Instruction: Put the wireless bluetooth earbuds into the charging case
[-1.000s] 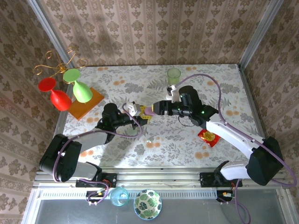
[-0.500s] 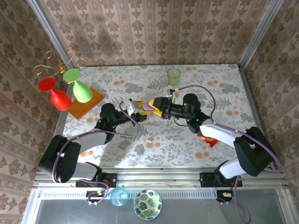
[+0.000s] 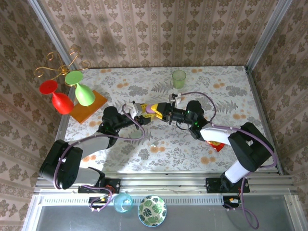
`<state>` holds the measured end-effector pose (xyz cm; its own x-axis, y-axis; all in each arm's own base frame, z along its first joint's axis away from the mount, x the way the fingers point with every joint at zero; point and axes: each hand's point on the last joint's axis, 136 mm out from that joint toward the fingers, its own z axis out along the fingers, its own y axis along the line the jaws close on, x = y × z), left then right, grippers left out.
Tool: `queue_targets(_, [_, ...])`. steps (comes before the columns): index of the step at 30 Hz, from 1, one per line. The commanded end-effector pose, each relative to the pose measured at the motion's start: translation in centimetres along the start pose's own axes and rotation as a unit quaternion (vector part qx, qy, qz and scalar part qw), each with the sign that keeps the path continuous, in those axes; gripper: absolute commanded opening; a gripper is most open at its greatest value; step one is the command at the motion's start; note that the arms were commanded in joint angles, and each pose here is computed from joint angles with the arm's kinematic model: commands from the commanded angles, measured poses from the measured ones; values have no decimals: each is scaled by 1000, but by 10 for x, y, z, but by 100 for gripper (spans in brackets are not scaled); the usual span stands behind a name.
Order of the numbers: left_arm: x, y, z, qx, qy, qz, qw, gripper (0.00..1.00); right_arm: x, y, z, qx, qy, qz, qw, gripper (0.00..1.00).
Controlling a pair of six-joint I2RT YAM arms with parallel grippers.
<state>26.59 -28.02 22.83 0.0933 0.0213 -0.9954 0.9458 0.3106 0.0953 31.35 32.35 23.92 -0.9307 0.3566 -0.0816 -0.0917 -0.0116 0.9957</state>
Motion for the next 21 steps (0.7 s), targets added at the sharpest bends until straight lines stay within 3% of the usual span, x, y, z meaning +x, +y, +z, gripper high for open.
queue_targets(1, [-1, -2, -2, -3, -2, 6, 1000, 50, -4, 0, -7, 6, -16, -17, 1000, 20])
queue_targets(4, [8, -1, -3, -7, 15, 7, 1000, 79, -18, -23, -20, 62, -50, -35, 996, 19])
queue_targets(7, [21, -3, -4, -5, 53, 14, 999, 94, -33, -49, -36, 133, -78, -64, 986, 19])
queue_targets(10, [35, -5, -7, -8, 95, 24, 995, 99, -55, -71, -59, 186, -117, -80, 972, 20])
queue_targets(15, [54, -18, -2, 4, 157, 49, 986, 100, -95, -104, -108, 260, -196, -73, 943, 20])
queue_targets(21, [61, -31, 13, 27, 165, 49, 985, 100, -142, -139, -163, 324, -273, -56, 904, 19])
